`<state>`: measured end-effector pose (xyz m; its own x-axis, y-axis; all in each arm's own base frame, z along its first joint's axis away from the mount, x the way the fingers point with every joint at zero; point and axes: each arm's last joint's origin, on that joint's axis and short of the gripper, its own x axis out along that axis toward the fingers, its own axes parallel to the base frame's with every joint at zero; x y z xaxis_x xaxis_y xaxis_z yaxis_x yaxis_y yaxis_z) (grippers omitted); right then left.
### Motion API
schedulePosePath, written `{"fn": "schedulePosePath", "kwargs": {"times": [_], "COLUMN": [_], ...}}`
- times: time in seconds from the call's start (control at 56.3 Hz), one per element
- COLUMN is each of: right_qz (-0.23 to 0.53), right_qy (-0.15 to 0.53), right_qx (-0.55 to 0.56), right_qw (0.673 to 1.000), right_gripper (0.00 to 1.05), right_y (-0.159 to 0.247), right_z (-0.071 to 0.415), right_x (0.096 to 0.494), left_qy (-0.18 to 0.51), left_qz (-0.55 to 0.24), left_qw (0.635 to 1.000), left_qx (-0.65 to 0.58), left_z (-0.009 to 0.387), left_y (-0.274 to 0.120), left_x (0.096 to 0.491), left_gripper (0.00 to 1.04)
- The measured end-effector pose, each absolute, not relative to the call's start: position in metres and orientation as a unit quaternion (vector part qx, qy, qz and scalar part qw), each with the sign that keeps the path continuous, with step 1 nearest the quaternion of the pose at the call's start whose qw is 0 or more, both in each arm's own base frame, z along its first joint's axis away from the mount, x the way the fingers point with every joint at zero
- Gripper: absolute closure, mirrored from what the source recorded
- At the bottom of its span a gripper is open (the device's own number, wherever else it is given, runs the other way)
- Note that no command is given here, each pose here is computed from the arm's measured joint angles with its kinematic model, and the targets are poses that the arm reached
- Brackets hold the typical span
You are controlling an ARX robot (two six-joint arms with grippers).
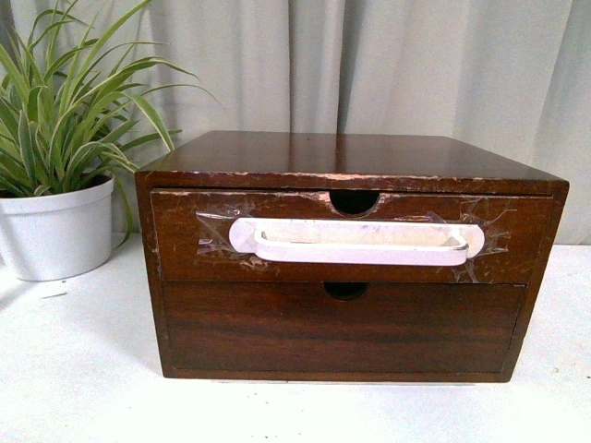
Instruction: Open drawer
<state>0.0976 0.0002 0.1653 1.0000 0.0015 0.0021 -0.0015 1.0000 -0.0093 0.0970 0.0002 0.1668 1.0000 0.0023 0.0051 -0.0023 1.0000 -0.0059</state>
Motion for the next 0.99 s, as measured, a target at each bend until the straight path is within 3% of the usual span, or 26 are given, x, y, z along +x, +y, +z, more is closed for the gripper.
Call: {"fn": "schedulePosePath", "kwargs": {"times": [0.995], "right_qz": [0.001], "right_qy": [-0.001], "right_qx": [-0.005], "right_qw": [1.000], "right_gripper": [0.09], "right_y": [0.0002], "right_z": [0.1653], "right_x": [0.0976], "left_qy": [-0.002], "left_qz": [0.001], "left_qw": [1.000], "left_qx": [-0.003], "left_z": [0.1666], "left_y": [0.0002], "left_x": [0.0971], "left_gripper": [0.06]}}
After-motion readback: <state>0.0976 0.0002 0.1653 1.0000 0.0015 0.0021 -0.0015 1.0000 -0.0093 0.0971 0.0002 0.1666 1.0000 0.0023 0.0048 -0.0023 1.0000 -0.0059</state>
